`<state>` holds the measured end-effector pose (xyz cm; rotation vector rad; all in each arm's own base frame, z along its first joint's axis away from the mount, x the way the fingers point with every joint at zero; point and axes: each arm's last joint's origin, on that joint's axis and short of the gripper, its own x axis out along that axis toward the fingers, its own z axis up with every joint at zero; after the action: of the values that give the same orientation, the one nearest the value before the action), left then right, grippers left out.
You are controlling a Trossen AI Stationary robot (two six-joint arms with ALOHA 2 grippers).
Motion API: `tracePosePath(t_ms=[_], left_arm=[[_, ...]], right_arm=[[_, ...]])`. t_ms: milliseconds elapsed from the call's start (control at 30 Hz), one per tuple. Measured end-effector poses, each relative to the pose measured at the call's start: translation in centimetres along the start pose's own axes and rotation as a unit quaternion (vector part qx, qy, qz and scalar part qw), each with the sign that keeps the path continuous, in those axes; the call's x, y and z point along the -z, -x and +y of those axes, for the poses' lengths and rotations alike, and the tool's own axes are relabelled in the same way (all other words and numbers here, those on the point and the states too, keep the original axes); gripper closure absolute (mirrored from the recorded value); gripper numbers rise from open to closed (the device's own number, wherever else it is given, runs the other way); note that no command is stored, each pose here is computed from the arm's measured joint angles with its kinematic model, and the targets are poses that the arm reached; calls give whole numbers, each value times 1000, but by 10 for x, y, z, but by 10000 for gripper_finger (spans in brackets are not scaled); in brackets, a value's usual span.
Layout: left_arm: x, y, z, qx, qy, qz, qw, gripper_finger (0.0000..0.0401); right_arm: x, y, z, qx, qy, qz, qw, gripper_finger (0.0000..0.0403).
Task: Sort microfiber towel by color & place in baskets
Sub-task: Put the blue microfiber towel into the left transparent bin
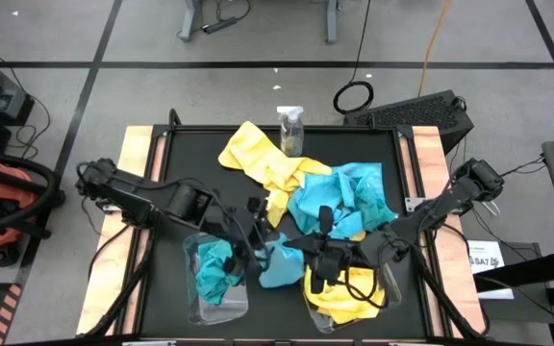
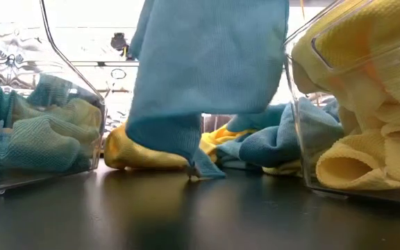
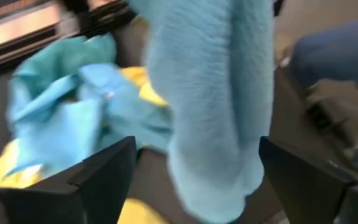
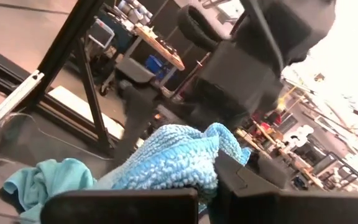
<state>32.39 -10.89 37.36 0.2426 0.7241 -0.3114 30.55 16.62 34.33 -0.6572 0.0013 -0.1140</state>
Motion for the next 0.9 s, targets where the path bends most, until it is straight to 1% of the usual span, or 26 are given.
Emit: tracePosePath(t_ms=[200,267,333,467,567,667,767,900], left_arm=[[7,-28,3,88,8,-62,994,49],[10,-33,3,105,8,-75,992,49],[12,-37,5,103,8,-86,991,49],[22,-46,11,49,28,-64,996,57],[30,-52,17,31,35,-58,997,84],[36,-57,19,26,38,-53,998,124],[41,-61,23,21,42,-44,998,173],[48,-65,26,15,44,-29,999,251]], right_arm=[[-3,4,1,4,7,1,1000,402],[-3,4,1,14,9,11,1000,402],[-2,5,2,15,12,16,1000,402],[-4,7,3,17,20,18,999,402],[-4,7,4,18,20,17,1000,402],[-5,7,3,20,20,15,999,402],[-5,7,3,19,20,15,999,402],[-5,8,4,19,21,16,999,402]])
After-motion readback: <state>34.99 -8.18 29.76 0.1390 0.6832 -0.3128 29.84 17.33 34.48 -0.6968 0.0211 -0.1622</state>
